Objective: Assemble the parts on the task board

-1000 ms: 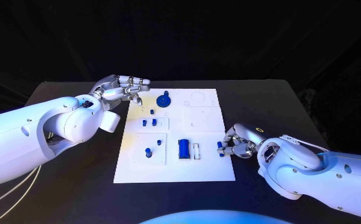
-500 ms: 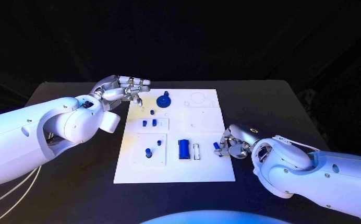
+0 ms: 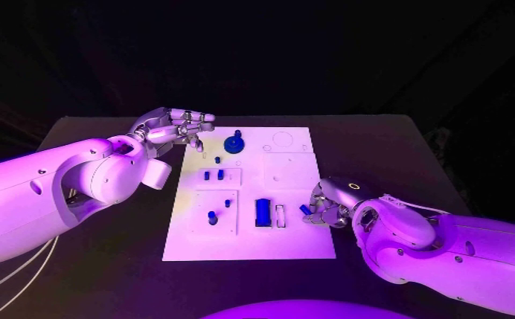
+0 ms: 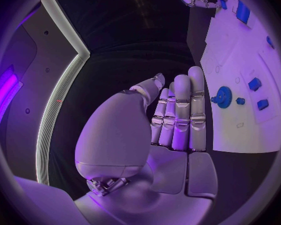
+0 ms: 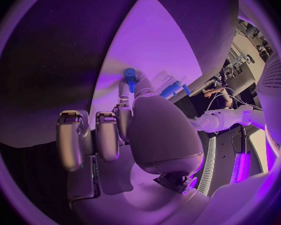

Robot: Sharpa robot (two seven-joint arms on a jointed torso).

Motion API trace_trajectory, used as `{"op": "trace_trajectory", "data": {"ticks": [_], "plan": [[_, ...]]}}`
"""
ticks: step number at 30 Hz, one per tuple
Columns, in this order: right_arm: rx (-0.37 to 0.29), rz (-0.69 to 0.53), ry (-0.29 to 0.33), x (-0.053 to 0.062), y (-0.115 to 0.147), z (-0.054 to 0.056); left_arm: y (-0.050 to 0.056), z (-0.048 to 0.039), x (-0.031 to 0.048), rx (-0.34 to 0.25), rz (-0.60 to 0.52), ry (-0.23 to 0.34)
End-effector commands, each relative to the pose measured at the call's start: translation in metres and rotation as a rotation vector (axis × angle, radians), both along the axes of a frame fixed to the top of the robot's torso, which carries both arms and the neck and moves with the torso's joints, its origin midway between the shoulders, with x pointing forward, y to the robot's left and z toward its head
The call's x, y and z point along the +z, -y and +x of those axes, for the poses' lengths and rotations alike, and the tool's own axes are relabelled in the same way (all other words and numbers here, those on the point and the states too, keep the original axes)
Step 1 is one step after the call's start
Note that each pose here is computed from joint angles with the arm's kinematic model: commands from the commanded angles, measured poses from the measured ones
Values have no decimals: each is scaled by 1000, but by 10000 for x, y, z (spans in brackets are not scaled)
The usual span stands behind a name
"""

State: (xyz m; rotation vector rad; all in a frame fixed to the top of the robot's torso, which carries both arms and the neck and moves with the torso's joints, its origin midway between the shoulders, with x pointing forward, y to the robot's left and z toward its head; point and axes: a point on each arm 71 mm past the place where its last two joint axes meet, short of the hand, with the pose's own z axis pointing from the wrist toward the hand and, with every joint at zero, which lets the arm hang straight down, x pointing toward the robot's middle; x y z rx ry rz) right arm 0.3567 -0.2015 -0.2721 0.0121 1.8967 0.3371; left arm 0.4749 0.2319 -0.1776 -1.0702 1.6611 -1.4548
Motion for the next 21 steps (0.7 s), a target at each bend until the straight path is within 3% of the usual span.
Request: {"op": "trace_trajectory", "data": {"ticks": [1,9,21], "plan": [[8,-120,-67,-144,40,-62,28,-13,8,-23,-8,-1],[-19,-96,-56,-107,32,-85,24,-17,8,-24,-8,-2],[-111,87,-83,44,-1,-97,22,-21,9,-24,-7,-3]]}}
